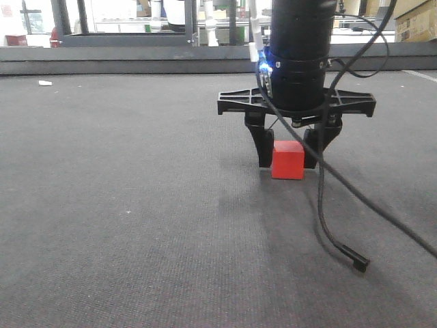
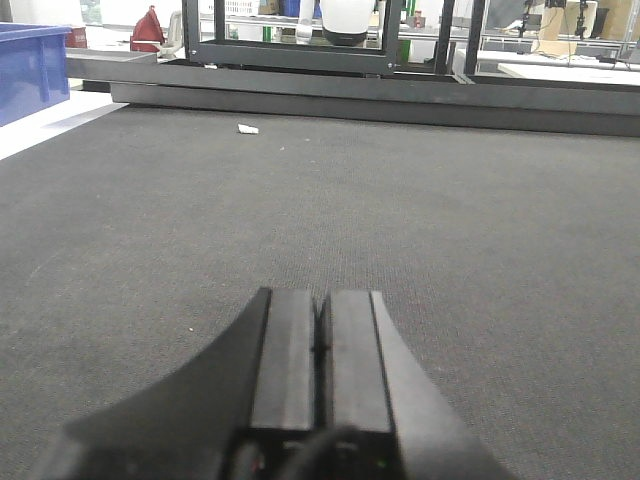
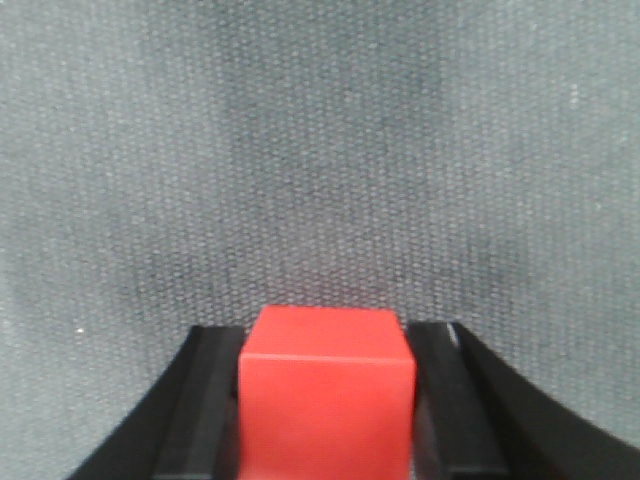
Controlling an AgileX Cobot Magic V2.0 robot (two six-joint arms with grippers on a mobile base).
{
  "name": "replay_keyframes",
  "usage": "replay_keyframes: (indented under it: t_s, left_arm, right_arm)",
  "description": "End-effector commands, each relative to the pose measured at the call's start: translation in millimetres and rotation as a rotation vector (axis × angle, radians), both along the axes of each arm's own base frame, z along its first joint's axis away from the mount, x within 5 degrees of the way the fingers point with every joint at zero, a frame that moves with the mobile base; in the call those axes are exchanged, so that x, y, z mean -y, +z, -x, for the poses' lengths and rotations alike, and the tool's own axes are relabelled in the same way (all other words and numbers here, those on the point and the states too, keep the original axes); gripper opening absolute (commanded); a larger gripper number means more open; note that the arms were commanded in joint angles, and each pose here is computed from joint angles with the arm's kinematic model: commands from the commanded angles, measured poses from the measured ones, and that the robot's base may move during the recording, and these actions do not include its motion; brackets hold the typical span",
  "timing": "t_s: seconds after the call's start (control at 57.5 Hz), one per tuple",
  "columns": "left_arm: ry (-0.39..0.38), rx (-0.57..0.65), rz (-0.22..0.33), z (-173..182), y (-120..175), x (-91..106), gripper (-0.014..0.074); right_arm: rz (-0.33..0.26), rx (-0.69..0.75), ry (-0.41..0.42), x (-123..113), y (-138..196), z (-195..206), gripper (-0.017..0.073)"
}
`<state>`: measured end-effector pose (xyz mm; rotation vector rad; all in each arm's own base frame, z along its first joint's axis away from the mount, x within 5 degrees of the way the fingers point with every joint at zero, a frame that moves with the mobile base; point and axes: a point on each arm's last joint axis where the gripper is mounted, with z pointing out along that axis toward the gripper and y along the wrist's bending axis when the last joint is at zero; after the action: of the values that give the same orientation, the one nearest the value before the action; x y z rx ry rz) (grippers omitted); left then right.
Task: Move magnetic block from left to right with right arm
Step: 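Lower the right gripper around the red cube and close it, then lift the red cube with the right gripper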
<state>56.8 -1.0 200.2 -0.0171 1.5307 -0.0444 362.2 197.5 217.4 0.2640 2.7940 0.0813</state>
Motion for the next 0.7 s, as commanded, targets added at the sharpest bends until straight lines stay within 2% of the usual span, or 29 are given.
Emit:
replay_keyframes:
  t_s: [0.0,0.174,0.33,0.487,0.678]
  left_arm:
    - [0.010,0.087,0.012,1.2,5.4,-0.9,-0.0126]
    - [0.010,0.087,0.012,1.2,5.4,-0.9,-0.0126]
    - [0.010,0.087,0.012,1.2,5.4,-0.9,-0.0126]
    - [0.010,0.087,0.012,1.2,5.4,-0.9,-0.0126]
    - [0.010,0.087,0.012,1.2,5.4,-0.9,-0.0126]
  right_arm:
    - [-0.025,0.125,0.013,4.8,39.9,-4.6,0.0143]
    - [-0.047,0.192,0.036,9.2,61.7,-4.0,0.0119]
    - [-0.001,0.255,0.160,24.8,85.1,5.0,0.0119]
    - [0.053,0.305,0.244,57.6,106.8,26.5,0.0119]
    - [0.055,0.318,0.250,101.2,110.3,63.7,0.0119]
